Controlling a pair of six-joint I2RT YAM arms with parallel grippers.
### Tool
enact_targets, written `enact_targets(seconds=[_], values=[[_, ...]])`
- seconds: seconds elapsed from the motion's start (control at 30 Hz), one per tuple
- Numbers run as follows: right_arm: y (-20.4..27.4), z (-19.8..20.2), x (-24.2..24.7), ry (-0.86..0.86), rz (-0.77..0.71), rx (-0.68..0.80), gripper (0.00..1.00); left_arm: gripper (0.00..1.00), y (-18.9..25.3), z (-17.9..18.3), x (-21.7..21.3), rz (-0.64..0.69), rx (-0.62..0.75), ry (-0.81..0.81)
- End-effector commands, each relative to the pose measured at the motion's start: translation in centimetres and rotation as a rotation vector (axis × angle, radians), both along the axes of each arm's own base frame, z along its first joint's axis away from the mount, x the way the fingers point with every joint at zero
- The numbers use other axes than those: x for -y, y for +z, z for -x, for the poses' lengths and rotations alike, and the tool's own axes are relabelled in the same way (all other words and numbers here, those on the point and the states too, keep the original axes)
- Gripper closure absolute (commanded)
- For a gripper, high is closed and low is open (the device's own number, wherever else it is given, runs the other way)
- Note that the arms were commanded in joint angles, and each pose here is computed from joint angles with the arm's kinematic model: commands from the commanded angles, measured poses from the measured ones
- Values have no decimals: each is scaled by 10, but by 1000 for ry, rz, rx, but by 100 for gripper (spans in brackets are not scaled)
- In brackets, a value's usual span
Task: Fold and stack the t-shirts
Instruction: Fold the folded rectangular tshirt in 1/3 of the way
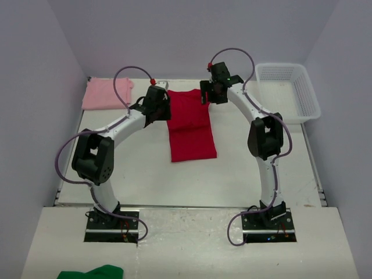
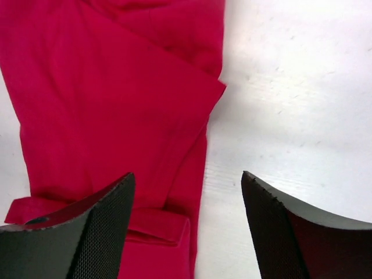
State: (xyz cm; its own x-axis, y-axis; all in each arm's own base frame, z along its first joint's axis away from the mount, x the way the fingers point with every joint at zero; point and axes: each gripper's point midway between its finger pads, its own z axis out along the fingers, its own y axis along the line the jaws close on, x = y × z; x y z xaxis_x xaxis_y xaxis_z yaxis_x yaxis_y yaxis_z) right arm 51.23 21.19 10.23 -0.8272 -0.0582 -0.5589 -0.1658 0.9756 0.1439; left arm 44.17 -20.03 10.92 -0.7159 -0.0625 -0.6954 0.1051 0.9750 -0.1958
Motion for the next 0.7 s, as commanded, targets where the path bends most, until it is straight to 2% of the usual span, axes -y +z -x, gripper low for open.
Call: enact_targets(seconds=[0.0, 0.03, 0.07, 0.1, 0.13, 0.2, 0.23, 0.37, 0.67], values=[[47, -7, 15, -12, 47, 95, 25, 65, 54, 18, 47, 189, 112, -151], [32, 9, 25, -39, 77, 44, 25, 67, 52, 27, 57, 212, 97, -196], [31, 16, 30, -60, 81, 42, 29, 77, 44, 37, 67, 231, 64, -233], [55, 28, 33, -77, 45, 82, 42, 88, 42, 52, 85, 281, 29, -315], [26, 55, 40, -85, 56, 6, 99, 100, 36, 57, 94, 306, 13, -343], [28, 72, 38, -104, -8, 23, 100, 100, 35, 72, 114, 386, -10, -444], [25, 94, 42, -103, -31, 1, 100, 100, 26, 75, 120, 410, -40, -451], [19, 133, 49, -112, -35, -29, 100, 100, 12, 68, 136, 452, -54, -499], [40, 181, 50, -81, -106, 5, 100, 100, -36, 39, 139, 372, -90, -460]])
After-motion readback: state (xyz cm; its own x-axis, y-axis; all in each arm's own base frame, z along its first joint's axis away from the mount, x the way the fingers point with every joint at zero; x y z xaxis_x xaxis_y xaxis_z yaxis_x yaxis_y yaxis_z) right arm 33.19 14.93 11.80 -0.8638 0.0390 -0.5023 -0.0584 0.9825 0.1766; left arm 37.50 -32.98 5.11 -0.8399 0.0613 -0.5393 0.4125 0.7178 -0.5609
